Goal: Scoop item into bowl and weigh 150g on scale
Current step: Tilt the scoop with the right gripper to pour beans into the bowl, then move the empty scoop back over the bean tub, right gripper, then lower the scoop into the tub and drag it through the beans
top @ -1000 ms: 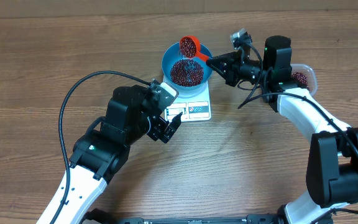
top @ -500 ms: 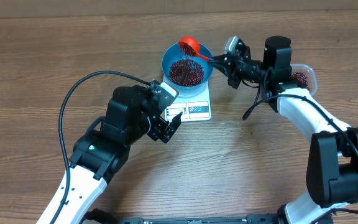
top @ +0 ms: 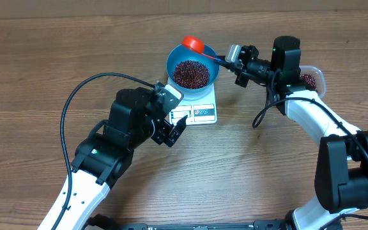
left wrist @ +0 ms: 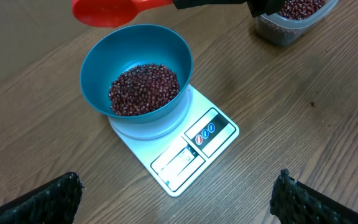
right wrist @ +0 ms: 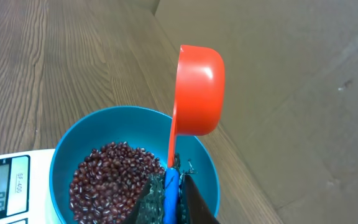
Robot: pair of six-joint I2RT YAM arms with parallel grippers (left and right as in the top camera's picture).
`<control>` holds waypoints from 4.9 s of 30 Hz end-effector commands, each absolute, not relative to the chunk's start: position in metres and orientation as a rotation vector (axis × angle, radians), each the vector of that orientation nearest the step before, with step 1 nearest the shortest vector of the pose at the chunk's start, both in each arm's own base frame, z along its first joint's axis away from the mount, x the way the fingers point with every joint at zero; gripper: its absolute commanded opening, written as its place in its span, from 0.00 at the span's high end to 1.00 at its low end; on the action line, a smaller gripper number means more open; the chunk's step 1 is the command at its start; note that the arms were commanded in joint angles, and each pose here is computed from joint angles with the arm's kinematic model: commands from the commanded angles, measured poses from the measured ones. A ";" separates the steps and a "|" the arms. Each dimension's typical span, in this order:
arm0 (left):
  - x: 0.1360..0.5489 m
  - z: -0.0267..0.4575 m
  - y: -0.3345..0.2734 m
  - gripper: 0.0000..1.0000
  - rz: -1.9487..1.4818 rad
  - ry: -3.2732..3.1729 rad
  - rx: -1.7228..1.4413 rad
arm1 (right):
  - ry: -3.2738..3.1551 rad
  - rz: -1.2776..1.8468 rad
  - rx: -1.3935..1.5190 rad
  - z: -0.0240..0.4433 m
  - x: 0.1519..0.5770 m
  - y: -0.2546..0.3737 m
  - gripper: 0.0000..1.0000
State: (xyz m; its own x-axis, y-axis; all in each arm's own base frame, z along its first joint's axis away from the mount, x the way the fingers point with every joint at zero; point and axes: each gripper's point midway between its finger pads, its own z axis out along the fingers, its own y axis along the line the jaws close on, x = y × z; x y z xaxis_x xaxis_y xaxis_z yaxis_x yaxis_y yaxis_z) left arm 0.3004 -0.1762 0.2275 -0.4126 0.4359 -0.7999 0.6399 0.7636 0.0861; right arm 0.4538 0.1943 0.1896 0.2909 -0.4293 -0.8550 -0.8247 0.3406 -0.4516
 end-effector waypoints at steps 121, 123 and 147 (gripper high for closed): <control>0.301 0.230 -0.173 0.00 -0.290 2.072 0.778 | 2.696 0.289 -0.080 0.076 0.372 -0.019 0.96; 0.301 0.230 -0.173 0.00 -0.290 2.072 0.778 | 2.678 0.381 -0.053 0.079 0.370 -0.018 0.96; 0.301 0.230 -0.173 0.00 -0.290 2.072 0.778 | 2.643 0.638 0.414 0.086 0.362 -0.035 0.96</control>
State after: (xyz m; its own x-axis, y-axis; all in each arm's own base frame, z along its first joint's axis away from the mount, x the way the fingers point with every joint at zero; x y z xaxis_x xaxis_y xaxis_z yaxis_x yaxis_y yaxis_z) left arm 0.3003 -0.1762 0.2275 -0.4128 0.4360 -0.7997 0.6402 0.7634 0.0857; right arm 0.3677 -0.0428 0.0932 -0.8813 0.2936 -0.3702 0.1195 0.8966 0.4265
